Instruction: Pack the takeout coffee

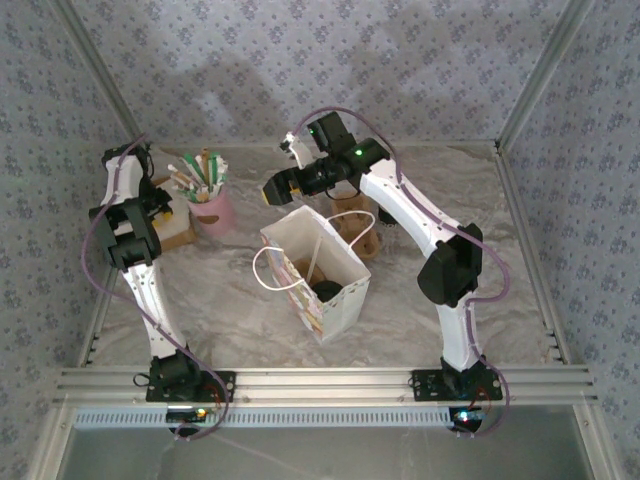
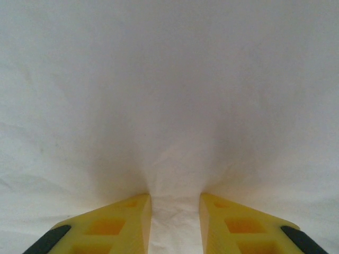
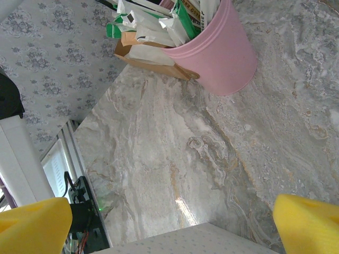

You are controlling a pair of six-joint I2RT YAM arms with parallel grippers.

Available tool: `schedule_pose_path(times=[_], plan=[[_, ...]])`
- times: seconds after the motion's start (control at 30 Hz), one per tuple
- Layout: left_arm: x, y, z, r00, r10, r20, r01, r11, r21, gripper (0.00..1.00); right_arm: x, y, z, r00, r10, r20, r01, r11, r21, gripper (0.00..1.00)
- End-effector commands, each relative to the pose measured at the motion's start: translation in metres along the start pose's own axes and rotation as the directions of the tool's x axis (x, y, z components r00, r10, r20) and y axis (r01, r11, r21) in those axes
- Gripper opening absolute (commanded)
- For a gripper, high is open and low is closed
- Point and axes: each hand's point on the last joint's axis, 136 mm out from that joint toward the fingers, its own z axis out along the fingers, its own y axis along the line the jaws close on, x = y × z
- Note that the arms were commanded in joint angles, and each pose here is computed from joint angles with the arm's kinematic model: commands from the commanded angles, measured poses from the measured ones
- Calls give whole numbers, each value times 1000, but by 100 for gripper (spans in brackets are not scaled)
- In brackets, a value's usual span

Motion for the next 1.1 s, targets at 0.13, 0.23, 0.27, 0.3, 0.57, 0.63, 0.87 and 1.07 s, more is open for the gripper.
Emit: schedule_pose_path(times=[0.13, 0.23, 0.27, 0.3, 0.57, 0.63, 0.87, 1.07], plan=[[-2, 4, -1, 1000, 0, 1, 0, 999, -37, 17, -6, 11, -14, 999, -14, 31, 14, 1000, -28, 100], [-2, 4, -1, 1000, 1, -2, -1, 999, -35, 11, -7, 10, -15, 999, -12, 32, 13, 1000, -27, 100], [-1, 3, -1, 1000, 2, -4, -2, 999, -34, 9, -7, 10, -16, 999, -13, 33, 14, 1000, -28, 100], [-1, 3, -1, 1000, 1, -7, -1, 1000, -31, 7, -7, 10, -16, 999, -12, 33, 13, 1000, -27, 100], [5, -4, -21, 1000, -2, 31, 2, 1000, 18, 0, -8, 13, -20, 999, -12, 44, 14, 999, -35, 100], [5, -4, -31, 998, -7, 55, 5, 999, 32, 0, -8, 14, -20, 999, -13, 44, 14, 999, -36, 100], [2, -4, -66, 992, -18, 127, 9, 998, 69, 0, -8, 15, -20, 999, -14, 45, 16, 999, -37, 100], [-1, -3, -92, 982, -28, 185, 11, 996, 91, 0, -8, 15, -19, 999, -13, 44, 15, 999, -37, 100]])
